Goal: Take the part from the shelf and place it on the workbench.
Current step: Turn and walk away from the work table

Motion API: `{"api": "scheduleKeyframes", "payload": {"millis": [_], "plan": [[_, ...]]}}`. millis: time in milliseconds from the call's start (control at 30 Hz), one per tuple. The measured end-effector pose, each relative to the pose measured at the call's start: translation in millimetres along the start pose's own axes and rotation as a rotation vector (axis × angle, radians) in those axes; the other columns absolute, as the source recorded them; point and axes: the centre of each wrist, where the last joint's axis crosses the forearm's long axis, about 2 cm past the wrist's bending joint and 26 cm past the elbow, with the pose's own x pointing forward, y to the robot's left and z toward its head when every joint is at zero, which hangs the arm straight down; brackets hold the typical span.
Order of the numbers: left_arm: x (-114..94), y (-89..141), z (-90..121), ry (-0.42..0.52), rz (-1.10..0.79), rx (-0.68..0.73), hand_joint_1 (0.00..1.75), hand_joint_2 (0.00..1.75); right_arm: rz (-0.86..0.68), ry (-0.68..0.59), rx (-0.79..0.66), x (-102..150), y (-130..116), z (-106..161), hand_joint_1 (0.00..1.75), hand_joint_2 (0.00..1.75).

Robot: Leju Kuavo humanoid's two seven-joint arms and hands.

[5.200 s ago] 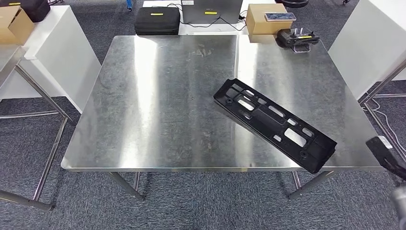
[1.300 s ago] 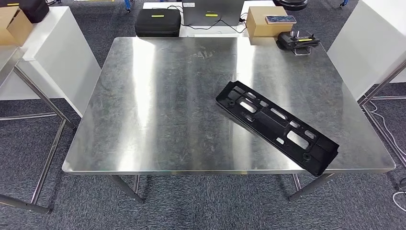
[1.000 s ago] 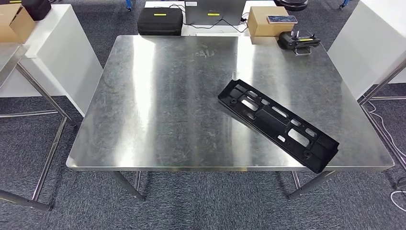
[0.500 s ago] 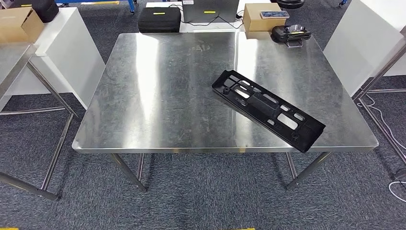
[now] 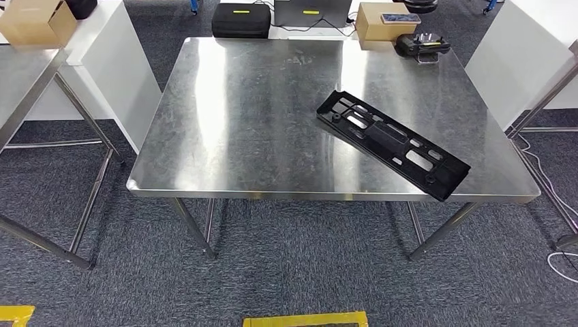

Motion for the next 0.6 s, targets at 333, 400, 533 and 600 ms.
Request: {"api": "scheduleKeyframes", "payload": {"millis": [333, 400, 533, 600], "plan": [[-0.7, 3.6, -1.3, -0.001, -0.03, 0.003, 0.0, 0.0, -0.017, 0.002, 0.001, 0.4, 3.0, 1.2, 0.0, 0.0], [-0.9, 4.3, -1.6, -0.002, -0.037, 0.002, 0.0, 0.0, -0.02, 0.003, 0.001, 0.1, 3.7, 1.7, 0.0, 0.0], [-2.3, 6.7, -2.6, -0.001, -0.045, 0.006, 0.0, 0.0, -0.021, 0.005, 0.002, -1.6, 4.5, 2.9, 0.0, 0.0], [-1.8, 8.1, -3.0, -0.001, -0.048, 0.009, 0.0, 0.0, -0.022, 0.004, 0.005, -1.5, 5.9, 3.6, 0.0, 0.0]]}}
